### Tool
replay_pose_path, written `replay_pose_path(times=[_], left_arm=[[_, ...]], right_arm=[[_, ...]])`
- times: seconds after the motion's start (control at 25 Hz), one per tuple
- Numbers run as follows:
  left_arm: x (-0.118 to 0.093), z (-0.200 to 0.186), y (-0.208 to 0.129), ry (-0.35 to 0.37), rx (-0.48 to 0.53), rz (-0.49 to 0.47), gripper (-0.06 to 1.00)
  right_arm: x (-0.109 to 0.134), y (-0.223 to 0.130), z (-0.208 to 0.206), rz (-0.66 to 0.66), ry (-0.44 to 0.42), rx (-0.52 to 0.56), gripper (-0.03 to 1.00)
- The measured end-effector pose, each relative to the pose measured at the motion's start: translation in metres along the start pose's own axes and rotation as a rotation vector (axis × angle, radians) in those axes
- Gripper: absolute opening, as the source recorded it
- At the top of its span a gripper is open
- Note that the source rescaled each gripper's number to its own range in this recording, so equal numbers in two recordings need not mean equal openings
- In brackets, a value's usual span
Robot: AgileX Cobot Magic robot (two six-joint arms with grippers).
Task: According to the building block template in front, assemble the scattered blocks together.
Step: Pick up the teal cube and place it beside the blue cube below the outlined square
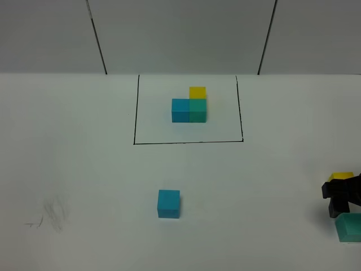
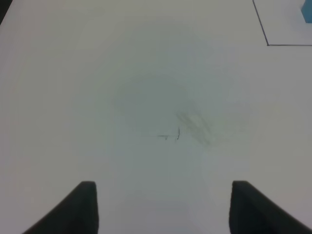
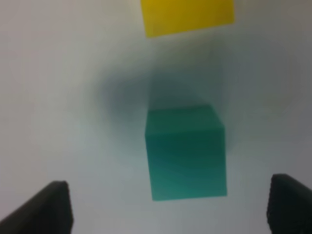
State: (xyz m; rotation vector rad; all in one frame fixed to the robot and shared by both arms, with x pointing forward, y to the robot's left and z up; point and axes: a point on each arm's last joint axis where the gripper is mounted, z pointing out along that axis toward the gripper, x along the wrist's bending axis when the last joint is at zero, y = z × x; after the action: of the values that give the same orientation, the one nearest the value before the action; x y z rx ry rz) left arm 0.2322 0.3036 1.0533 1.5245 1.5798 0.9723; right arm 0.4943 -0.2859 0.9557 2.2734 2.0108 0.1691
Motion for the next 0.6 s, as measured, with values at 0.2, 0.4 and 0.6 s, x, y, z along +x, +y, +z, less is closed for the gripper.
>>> replay_pose_path(times=[0.2,0.4,0.6], left_arm=[[0.000,0.000,0.000,0.000,0.000,0.000,0.38],[0.000,0.000,0.000,0.000,0.000,0.000,0.38],[0.000,0.000,0.000,0.000,0.000,-0.001,0.38]], right_arm=[[0.000,0.001,0.019,-0.001,-0.001,0.011,0.76],[-0.001,-0.007,0.041,0.008,-0.002,0.029,0.76],[-0.003,-0.008,0.052,0.018,-0.002,0.025,0.75]])
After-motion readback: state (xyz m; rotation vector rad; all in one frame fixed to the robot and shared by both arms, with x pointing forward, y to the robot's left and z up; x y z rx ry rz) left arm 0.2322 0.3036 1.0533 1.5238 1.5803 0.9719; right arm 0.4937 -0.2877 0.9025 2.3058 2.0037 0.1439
